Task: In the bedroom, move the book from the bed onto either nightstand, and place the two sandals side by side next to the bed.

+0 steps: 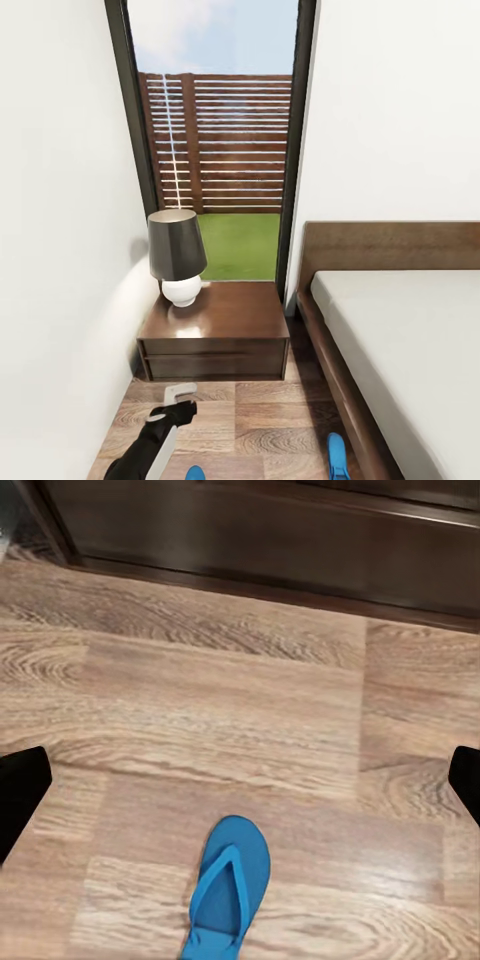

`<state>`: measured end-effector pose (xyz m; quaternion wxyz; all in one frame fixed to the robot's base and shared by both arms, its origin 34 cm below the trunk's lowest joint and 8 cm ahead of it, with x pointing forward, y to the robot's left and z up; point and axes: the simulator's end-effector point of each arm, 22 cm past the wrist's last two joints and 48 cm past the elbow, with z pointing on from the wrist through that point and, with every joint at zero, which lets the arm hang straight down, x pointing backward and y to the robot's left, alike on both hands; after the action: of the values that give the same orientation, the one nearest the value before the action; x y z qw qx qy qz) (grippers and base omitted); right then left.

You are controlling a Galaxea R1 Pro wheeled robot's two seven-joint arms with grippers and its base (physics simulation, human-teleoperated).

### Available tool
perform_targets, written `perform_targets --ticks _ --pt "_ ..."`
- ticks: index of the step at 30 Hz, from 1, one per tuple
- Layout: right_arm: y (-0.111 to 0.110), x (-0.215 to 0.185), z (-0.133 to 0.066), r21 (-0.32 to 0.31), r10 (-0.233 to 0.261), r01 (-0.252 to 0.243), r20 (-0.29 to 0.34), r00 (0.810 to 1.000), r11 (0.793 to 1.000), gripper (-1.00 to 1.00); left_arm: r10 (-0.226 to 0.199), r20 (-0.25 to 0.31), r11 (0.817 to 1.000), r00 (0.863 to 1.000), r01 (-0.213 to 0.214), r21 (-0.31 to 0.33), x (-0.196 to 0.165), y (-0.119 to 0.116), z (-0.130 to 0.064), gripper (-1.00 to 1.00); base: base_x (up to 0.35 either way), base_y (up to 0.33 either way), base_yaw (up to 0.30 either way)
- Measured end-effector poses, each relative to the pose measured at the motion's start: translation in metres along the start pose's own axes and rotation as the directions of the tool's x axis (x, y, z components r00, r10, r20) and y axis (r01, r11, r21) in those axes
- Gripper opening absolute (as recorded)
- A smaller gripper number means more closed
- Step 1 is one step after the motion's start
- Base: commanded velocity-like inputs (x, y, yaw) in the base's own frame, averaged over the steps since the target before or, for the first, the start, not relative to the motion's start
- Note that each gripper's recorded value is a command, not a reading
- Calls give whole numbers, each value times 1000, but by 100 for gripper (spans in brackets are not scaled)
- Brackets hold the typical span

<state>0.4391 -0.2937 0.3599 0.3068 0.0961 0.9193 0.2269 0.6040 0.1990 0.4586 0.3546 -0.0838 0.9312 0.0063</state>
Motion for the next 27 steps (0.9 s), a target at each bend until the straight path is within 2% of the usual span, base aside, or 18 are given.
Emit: perform_targets --ticks 9,19,21,23,24,26,27 --pt "0 0 0 -1 1 -1 0 1000 1000 -100 4 37 1000 999 -4 4 -13 -4 -3 100 0 0 0" --pt "-12 13 12 2 12 -12 -6 1000 1000 -100 8 54 1000 999 -9 12 -3 -7 8 100 0 0 0" --pt "-13 20 15 3 47 -46 -47 998 999 -100 16 55 1000 998 -17 16 0 -9 10 100 0 0 0" --pt "-6 22 19 3 123 -124 -127 984 992 -100 36 56 999 998 -38 25 5 -15 11 100 0 0 0" --pt "-3 23 21 1 138 -139 -144 980 990 -100 47 58 998 997 -49 30 7 -18 12 100 0 0 0" --pt "19 12 30 -24 178 -185 -173 969 982 -100 59 59 997 996 -62 36 11 -22 14 100 0 0 0" --pt "34 0 34 -44 182 -191 -164 970 981 -100 62 60 997 996 -65 38 13 -23 15 100 0 0 0"
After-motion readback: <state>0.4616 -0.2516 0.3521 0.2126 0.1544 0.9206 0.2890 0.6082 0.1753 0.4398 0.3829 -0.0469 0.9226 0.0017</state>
